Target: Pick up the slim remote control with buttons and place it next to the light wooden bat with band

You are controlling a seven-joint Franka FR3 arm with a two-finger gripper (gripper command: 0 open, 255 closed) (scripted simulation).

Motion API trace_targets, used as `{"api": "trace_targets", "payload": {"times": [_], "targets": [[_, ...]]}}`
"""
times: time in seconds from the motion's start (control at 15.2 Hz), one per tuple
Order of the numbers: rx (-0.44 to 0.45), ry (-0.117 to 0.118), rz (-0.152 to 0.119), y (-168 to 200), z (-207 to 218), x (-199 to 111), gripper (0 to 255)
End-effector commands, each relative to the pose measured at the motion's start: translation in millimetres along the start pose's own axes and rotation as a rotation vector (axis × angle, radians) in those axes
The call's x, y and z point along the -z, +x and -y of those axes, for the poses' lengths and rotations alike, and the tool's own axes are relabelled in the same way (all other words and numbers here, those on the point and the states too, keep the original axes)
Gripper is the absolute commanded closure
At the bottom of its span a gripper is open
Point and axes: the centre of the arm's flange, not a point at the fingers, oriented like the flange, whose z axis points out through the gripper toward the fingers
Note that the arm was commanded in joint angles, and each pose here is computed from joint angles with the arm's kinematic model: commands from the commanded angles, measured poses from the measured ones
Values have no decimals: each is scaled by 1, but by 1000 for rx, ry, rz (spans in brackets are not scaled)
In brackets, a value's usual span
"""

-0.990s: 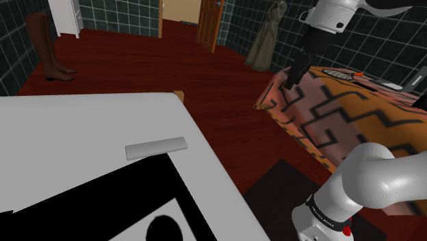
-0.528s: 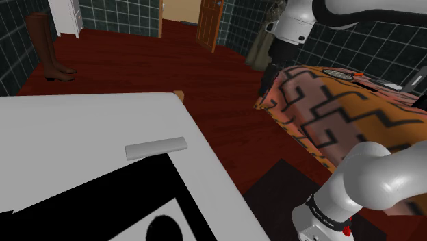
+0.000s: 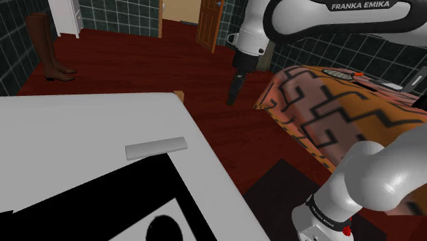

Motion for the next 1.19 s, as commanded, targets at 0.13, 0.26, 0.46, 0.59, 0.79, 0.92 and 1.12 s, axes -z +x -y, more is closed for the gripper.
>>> {"api": "trace_targets", "payload": {"times": [0.13,0.26,0.46,0.59,0.79,0.92,1.12], "targets": [[105,2,6,39,13,-31,0],[157,4,10,59,23,-46,0],[234,5,15,88,39,-69,0],[286,7,19,107,51,-84,0],[363,9,24,133,71,-106,0],[414,10,28,150,85,-122,0],[492,12,33,174,108,-144,0]]}}
